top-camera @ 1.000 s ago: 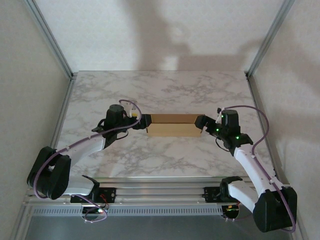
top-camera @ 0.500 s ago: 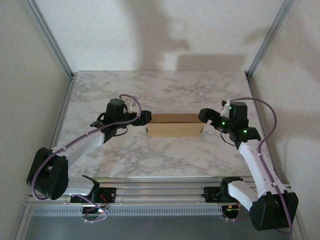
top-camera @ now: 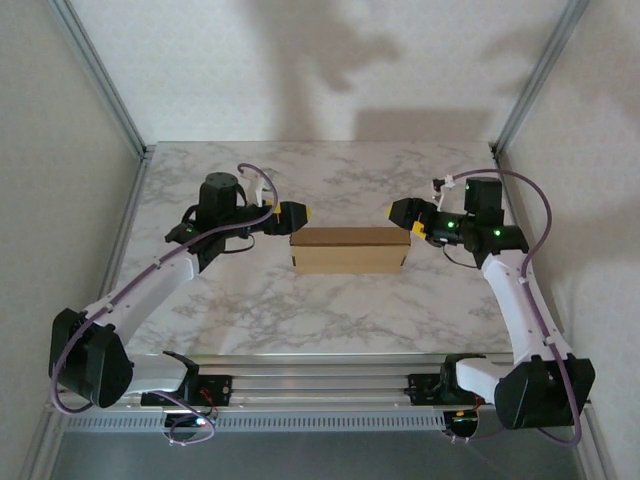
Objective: Fold the paper box
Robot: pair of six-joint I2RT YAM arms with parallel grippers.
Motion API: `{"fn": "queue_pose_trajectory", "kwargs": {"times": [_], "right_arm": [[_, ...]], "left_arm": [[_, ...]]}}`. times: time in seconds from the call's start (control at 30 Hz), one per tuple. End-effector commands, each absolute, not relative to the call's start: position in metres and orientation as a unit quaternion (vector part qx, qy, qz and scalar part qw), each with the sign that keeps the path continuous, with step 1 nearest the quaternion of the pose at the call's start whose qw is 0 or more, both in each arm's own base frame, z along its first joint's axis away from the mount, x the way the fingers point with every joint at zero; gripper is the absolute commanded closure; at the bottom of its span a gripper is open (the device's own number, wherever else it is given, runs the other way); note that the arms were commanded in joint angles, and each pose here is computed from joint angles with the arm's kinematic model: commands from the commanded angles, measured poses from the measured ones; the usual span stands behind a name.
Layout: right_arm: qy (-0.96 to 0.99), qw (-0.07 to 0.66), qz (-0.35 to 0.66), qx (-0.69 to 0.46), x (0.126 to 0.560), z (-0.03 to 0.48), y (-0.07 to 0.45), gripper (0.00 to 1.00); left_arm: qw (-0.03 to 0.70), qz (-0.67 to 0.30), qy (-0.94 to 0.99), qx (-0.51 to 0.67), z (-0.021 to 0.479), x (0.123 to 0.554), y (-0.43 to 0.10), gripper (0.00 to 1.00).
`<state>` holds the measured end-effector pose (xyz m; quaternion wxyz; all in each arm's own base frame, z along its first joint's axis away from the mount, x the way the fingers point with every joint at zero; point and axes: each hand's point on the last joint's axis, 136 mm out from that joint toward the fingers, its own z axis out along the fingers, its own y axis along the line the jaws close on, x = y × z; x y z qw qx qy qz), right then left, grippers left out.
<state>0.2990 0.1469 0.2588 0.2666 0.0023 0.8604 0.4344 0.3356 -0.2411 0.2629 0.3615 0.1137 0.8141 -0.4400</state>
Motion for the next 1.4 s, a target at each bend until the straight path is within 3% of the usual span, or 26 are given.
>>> {"fn": "queue_pose_trajectory", "kwargs": {"times": [0.0,0.37,0.8,1.2,1.37], "right_arm": [[0.852,0.238,0.466,-0.022,0.293,0.265,0.157,0.01],[0.881,0.189,0.433,0.013,0.301,0.222,0.149,0.01],[0.929,0.135,0.337,0.074,0.294,0.161,0.123,0.01],[0.906,0.168,0.385,0.057,0.298,0.199,0.136,0.01],[0.904,0.167,0.390,0.055,0.298,0.199,0.137,0.01]], "left_arm": [[0.301,-0.477,0.816,0.128,0.255,0.324,-0.259,0.01],[0.221,-0.465,0.848,0.130,0.208,0.315,-0.275,0.01],[0.206,-0.380,0.895,0.113,0.154,0.318,-0.254,0.01],[0.258,-0.473,0.829,0.148,0.251,0.317,-0.276,0.01],[0.260,-0.502,0.808,0.165,0.270,0.303,-0.278,0.01]]}}
